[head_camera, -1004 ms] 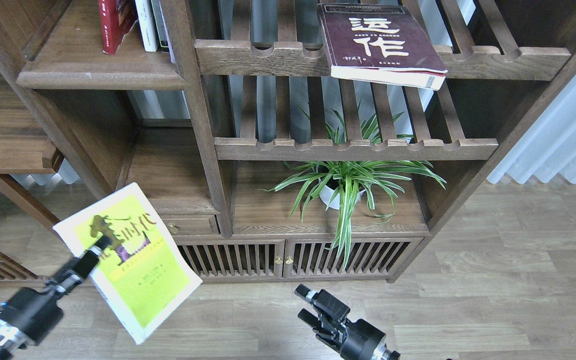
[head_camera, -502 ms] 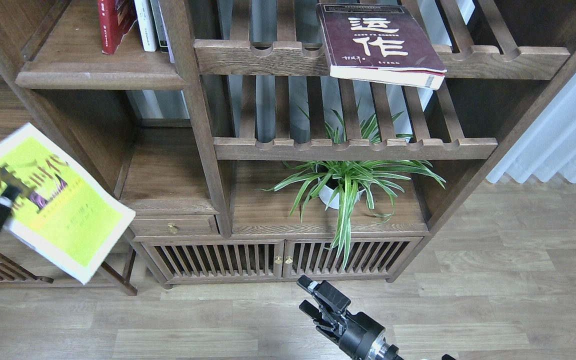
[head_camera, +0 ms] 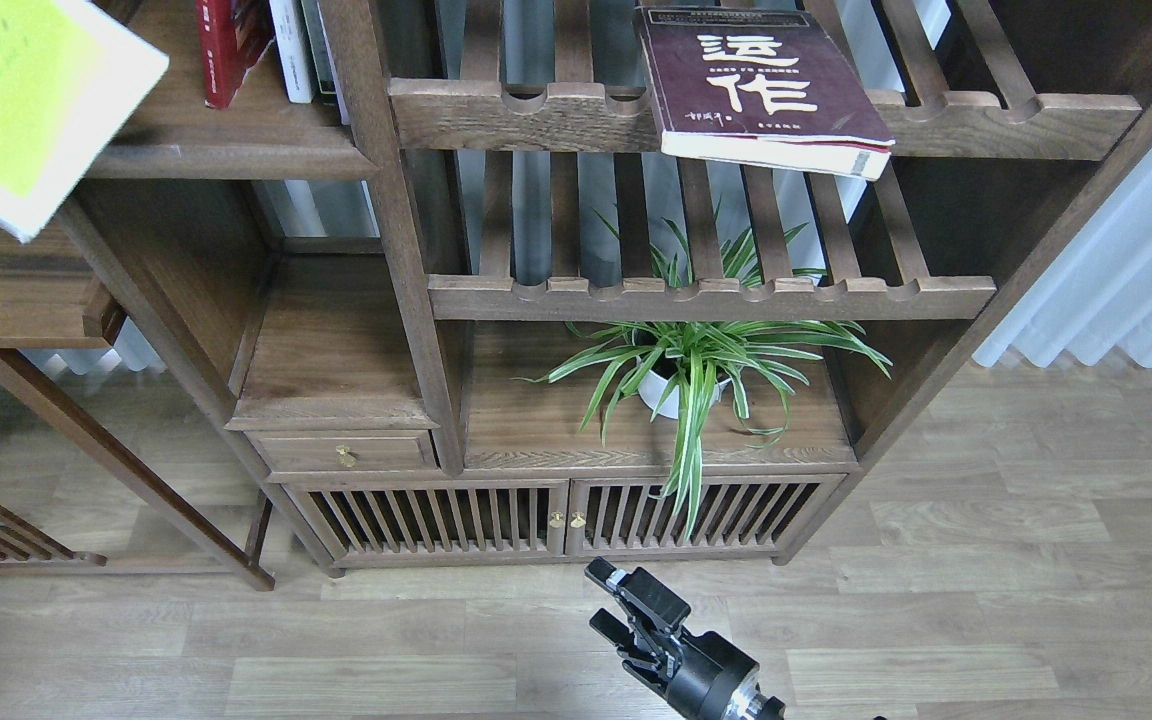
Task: Organize books on shelf
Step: 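Lift the yellow-green book with the left gripper toward the top shelf, then place the yellow-green book on the top shelf with the left gripper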
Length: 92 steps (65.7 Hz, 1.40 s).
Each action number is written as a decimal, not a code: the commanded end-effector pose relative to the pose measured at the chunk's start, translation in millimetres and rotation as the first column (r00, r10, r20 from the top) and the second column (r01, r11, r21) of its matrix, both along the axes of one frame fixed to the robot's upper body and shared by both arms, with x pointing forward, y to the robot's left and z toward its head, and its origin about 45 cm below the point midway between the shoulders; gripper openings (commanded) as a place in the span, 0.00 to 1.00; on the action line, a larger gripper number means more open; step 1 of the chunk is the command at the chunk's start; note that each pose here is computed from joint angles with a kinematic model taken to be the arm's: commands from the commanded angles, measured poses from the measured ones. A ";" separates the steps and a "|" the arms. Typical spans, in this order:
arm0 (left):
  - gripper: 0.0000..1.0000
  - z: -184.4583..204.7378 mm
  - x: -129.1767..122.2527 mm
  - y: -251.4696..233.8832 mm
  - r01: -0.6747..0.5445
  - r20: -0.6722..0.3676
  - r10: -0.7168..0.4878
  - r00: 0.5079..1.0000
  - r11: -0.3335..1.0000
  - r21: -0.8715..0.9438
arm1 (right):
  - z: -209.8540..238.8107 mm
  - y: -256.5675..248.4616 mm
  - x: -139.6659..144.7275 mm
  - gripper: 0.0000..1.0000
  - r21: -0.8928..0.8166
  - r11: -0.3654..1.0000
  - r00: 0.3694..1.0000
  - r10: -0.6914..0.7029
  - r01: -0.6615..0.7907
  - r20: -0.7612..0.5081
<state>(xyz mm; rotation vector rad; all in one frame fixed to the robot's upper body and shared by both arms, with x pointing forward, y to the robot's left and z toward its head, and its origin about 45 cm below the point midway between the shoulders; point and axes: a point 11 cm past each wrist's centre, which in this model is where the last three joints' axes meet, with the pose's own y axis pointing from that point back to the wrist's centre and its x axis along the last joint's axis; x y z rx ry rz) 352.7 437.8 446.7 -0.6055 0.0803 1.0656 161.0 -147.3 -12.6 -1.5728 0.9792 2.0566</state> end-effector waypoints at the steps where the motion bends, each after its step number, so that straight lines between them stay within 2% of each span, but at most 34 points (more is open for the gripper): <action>1: 0.01 37.3 10.8 -23.7 0.062 0.046 -0.066 0.997 0.995 0.079 | 0.5 0.7 -0.8 1.00 0.004 1.000 1.000 -0.002 0.002 0.000; 18: 0.01 71.4 22.3 -57.1 0.116 0.037 -0.131 0.991 0.956 0.271 | 2.5 1.0 1.5 1.00 0.008 1.000 1.000 -0.007 0.007 0.006; 28: 0.01 91.2 14.7 -36.8 0.025 0.050 -0.049 0.998 0.919 0.394 | 2.5 0.6 1.8 1.00 0.008 1.000 1.000 -0.008 0.008 0.006; 42: 0.02 120.1 6.3 -15.0 -0.068 0.079 0.035 0.996 0.877 0.476 | 3.3 -2.8 5.1 1.00 0.008 1.000 1.000 -0.024 0.024 0.010; 61: 0.02 105.7 20.3 3.0 -0.127 0.056 0.115 0.992 0.848 0.515 | 3.4 -2.6 4.6 1.00 0.009 1.000 1.000 -0.024 0.024 0.010; 72: 0.02 102.2 41.0 2.2 -0.144 0.061 0.130 0.990 0.863 0.484 | 4.8 -1.7 5.8 1.00 0.013 1.000 1.000 -0.022 0.022 0.014; 92: 0.01 88.3 93.5 -40.9 -0.103 0.048 0.091 0.995 0.882 0.459 | 6.7 -0.4 6.9 1.00 0.018 1.000 1.000 -0.021 0.020 0.020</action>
